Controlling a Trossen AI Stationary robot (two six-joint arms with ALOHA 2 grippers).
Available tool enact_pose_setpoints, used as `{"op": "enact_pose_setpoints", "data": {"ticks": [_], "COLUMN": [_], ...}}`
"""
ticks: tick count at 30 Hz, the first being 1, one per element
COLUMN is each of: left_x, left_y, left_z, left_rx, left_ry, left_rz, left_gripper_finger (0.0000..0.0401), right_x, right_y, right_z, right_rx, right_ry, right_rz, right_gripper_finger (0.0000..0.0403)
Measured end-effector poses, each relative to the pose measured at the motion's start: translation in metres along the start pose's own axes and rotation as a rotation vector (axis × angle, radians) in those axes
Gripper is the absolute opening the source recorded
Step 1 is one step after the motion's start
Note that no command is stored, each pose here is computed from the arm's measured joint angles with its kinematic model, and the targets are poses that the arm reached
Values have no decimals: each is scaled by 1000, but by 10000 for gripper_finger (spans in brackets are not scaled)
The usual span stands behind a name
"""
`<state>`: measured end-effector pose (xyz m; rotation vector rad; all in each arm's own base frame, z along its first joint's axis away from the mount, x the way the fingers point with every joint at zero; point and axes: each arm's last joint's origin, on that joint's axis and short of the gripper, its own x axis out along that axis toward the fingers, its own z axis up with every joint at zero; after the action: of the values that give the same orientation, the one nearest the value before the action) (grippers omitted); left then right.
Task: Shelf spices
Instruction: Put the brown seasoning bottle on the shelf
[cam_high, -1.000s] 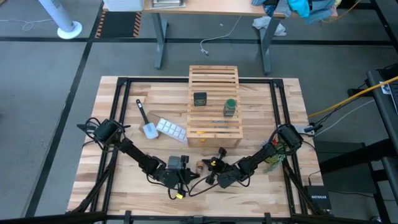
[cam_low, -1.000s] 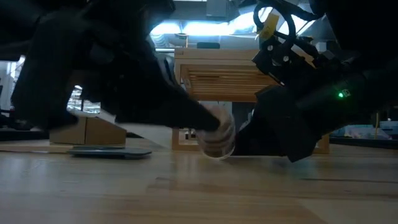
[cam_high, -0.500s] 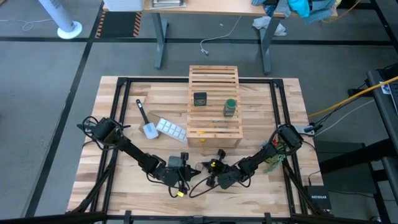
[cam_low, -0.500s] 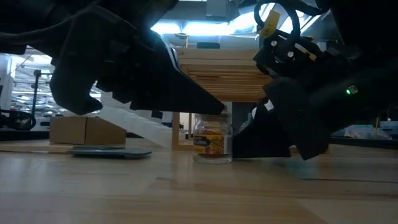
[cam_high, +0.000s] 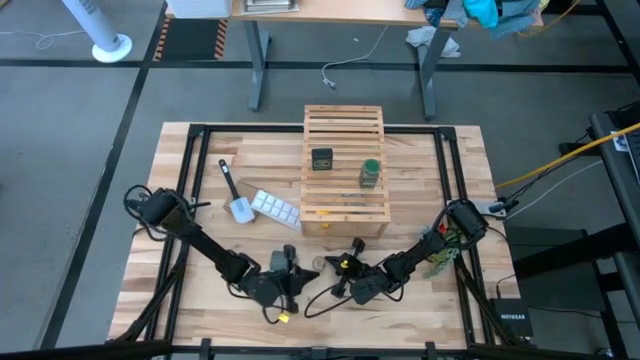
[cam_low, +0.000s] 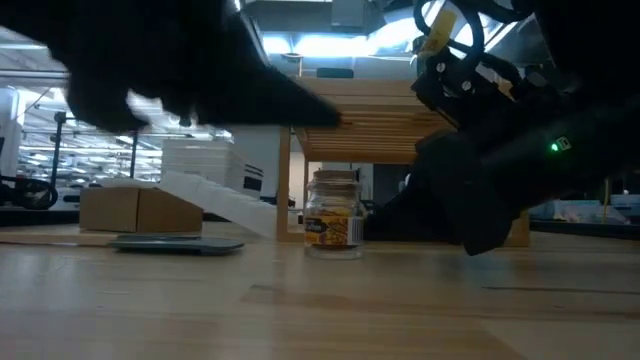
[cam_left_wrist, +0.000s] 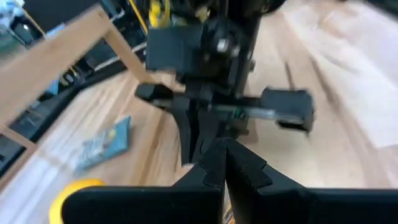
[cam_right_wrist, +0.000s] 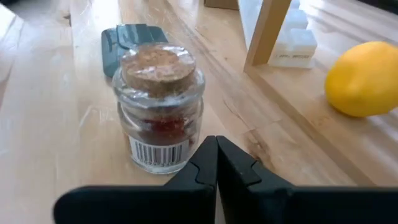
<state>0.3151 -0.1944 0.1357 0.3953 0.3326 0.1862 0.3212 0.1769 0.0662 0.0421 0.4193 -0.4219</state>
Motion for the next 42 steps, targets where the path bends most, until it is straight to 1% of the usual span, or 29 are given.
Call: {"op": "enact_pose_setpoints", "data": {"ticks": [5, 7, 10, 13, 17, 19, 23, 25, 28, 31, 33, 35, 40, 42], "left_x": [-15, -20, -26, -32, -39, -43, -47, -47, -44, -39, -34, -30, -24, -23], "left_y": [5, 7, 10, 15, 25, 29, 34, 36, 36, 40, 44, 49, 56, 57], "left_z": [18, 22, 26, 31, 35, 39, 45, 46, 42, 36, 31, 27, 21, 19], "left_rx": [27, 56, 69, 47, 44, 30, 4, 22, 46, 8, -16, -24, -76, -93], "left_ry": [-36, -35, -26, -12, 23, 18, 3, 2, 29, 84, 129, 168, 220, 244], "left_rz": [1, -4, -16, -23, -29, -26, -26, -32, -94, -182, -193, -185, -157, -169], "left_gripper_finger": [0, 0, 0, 0, 0, 0, 0, 0, 0, 3, 16, 37, 114, 145], "right_x": [-3, -6, -14, -26, -48, -59, -81, -90, -105, -118, -126, -133, -144, -146], "right_y": [0, 2, 4, 7, 10, 12, 15, 17, 20, 22, 23, 23, 25, 26], "right_z": [6, 9, 18, 25, 36, 39, 45, 46, 48, 51, 52, 54, 53, 52], "right_rx": [-29, -38, -74, -119, -162, -178, -187, -193, -201, -202, -207, -202, -215, -213], "right_ry": [-6, -15, -43, -78, -129, -149, -199, -223, -262, -297, -314, -329, -347, -351], "right_rz": [13, 18, 13, -12, -72, -100, -140, -152, -179, -208, -222, -234, -237, -234], "right_gripper_finger": [9, 9, 9, 9, 9, 9, 10, 10, 10, 10, 10, 10, 10, 10]}}
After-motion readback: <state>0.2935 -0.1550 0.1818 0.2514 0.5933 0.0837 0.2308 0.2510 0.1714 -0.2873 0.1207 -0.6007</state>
